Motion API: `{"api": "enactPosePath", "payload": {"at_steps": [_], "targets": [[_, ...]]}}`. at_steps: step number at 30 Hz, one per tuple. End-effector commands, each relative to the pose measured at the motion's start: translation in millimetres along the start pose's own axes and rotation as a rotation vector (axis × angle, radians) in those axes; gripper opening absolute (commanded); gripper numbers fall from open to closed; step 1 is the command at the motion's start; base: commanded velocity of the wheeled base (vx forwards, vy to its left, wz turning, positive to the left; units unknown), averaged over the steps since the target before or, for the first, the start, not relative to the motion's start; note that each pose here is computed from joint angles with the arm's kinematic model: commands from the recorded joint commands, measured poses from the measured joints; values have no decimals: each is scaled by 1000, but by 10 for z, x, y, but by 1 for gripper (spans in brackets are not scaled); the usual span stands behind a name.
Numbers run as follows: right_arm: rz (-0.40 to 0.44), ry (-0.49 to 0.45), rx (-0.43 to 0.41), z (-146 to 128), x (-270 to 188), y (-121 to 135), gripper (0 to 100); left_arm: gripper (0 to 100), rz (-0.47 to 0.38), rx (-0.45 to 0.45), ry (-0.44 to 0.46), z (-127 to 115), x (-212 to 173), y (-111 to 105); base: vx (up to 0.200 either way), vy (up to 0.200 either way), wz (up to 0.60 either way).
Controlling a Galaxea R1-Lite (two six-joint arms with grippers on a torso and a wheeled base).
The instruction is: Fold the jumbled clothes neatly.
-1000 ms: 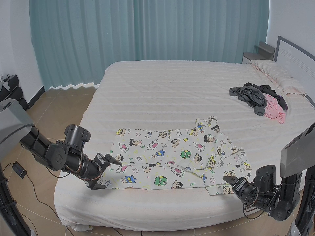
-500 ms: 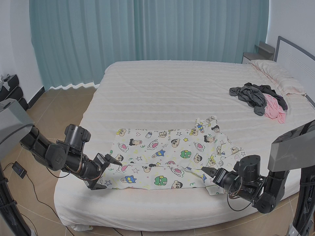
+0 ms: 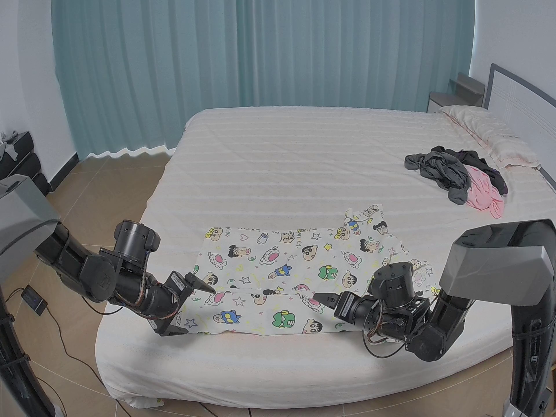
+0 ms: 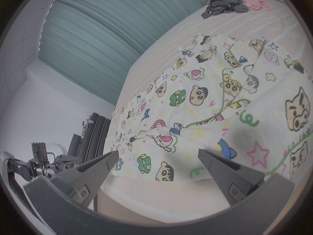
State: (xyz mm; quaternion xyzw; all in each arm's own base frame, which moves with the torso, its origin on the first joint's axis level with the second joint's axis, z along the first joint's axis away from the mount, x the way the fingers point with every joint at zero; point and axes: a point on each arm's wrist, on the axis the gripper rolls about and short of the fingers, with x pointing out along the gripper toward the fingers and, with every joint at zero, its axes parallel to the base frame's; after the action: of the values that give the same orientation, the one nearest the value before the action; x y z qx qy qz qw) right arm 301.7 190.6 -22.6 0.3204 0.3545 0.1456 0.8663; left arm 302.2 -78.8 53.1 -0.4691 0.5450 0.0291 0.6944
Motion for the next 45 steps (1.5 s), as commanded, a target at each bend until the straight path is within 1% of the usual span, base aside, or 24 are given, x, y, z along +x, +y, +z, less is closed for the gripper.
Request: {"api": "enactPosePath", "payload": {"at_steps": [1,5,8,10,12,14,20,25,28,32,34,35,37,38,40,41,43,45], "targets": [[-29,15,0,-9,188,-40,100,100,-1,0,0,0,-2,-1,0,0,0],[-48,-1,4,76,313,-24,100,100,-1,0,0,0,-2,-1,0,0,0],[-65,-43,0,201,375,3,100,100,-1,0,0,0,-2,-1,0,0,0],[-72,-53,-5,239,389,5,100,100,-1,0,0,0,-2,-1,0,0,0],[-108,-55,-14,311,440,-26,100,100,-1,0,0,0,-2,-1,0,0,0],[-123,-67,-13,359,491,-29,100,100,-1,0,0,0,-2,-1,0,0,0],[-114,-86,-12,411,536,-9,100,100,-1,0,0,0,-2,-1,0,0,0],[-100,-78,-15,402,500,37,100,100,-1,0,0,0,-2,-1,0,0,0],[-95,-59,-19,378,402,64,100,100,-1,0,0,0,-2,-1,0,0,0],[-44,-4,-21,382,197,125,100,100,-1,0,0,0,-2,-1,0,0,0],[13,55,-33,376,-10,152,100,100,0,-1,0,0,2,1,0,0,0],[40,70,-42,386,-77,172,100,100,-2,0,-1,0,-2,-3,0,0,0],[111,75,-67,439,-228,219,100,100,-1,0,0,0,-2,-1,0,0,0],[121,61,-70,466,-279,216,100,100,0,-1,0,0,2,1,0,0,0],[123,28,-80,542,-397,186,100,100,-1,0,0,0,-2,-1,0,0,0],[123,28,-80,542,-397,186,100,100,-1,0,0,0,-2,-1,0,0,0],[90,-3,-74,675,-626,26,100,100,0,-1,0,0,2,1,0,0,0],[71,3,-64,714,-775,-117,100,100,0,1,0,0,2,1,0,0,0]]}}
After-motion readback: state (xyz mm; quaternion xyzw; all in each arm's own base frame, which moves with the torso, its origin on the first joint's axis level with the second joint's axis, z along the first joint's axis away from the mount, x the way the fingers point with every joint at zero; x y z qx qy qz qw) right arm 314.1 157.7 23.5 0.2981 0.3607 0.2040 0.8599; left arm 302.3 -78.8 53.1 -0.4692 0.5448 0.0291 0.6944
